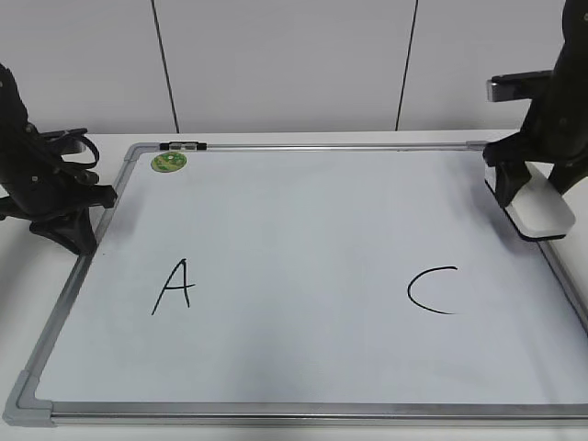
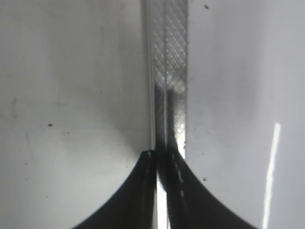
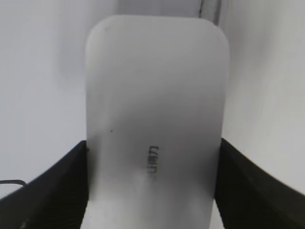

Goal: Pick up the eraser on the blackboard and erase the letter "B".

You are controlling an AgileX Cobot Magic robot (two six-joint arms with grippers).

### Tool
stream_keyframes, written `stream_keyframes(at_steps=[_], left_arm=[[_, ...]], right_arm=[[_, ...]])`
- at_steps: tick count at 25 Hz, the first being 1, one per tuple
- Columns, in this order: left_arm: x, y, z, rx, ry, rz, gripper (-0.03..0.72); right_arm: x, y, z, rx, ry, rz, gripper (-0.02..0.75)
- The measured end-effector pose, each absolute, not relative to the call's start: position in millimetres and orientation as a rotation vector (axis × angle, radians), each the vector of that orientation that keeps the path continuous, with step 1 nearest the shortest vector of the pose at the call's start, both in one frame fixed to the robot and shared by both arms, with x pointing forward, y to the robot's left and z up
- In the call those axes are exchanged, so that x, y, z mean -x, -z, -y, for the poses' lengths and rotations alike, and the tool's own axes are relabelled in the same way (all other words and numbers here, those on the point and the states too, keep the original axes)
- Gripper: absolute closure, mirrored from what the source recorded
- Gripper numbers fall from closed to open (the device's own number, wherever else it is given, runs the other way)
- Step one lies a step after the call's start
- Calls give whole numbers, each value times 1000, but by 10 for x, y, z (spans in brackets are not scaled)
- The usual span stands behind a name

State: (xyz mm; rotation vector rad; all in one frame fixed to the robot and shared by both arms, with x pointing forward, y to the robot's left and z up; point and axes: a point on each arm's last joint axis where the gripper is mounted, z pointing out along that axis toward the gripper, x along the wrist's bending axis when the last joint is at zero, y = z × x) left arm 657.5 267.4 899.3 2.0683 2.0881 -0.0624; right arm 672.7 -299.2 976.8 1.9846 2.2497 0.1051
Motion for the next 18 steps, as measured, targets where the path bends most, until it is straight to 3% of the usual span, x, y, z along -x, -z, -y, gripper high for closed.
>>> stream_keyframes(at_steps=[18], left_arm=[[-6575, -8993, -2674, -2070, 62, -2086, 643]], right_arm=[[-6796, -9550, 3011, -2079, -176, -2134, 203]])
